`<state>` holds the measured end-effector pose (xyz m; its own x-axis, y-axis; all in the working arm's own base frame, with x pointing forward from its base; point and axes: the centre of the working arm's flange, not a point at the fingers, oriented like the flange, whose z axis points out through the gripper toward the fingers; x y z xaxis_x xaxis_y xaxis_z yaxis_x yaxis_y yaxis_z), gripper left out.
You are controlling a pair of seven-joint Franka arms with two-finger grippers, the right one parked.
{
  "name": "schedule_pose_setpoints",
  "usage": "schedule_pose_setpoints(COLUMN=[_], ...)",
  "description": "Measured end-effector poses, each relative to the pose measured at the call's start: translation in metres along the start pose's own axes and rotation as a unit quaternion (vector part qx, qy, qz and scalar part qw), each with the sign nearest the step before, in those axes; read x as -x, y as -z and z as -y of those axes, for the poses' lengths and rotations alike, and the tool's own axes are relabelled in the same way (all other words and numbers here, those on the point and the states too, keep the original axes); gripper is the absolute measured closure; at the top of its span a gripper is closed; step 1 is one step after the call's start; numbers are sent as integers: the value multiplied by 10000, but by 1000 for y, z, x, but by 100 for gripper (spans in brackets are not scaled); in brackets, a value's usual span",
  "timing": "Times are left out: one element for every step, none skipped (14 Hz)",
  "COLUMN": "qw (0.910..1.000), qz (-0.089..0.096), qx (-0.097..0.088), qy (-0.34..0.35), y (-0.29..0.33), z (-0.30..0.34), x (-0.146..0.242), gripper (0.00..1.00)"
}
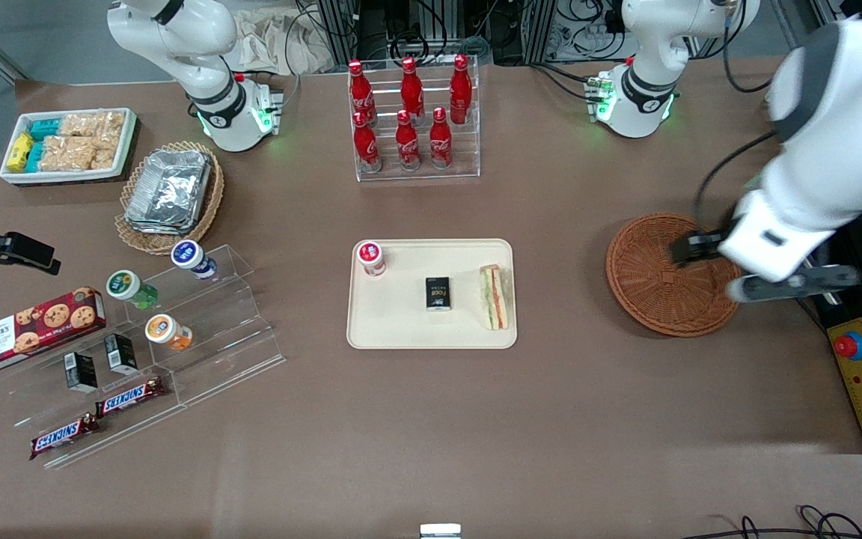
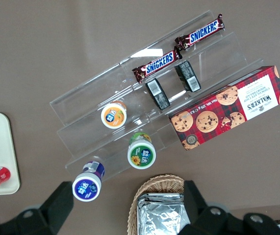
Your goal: Place sandwich from basket to tray
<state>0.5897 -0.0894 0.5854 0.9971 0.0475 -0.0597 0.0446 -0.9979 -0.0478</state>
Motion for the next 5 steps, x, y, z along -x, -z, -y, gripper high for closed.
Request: schedule_pose_setpoints(qw=[9999,9995,9991,9990,9990], qz=[-9,-29,-46,-51,-43], qx=[31,62,92,109,117], qy=[-162,-308,-401,-419,-434], y=[6,11,14,16,16], z=[28,52,70,82,90], x=[5,11,18,23,25], gripper=[0,0,0,0,0])
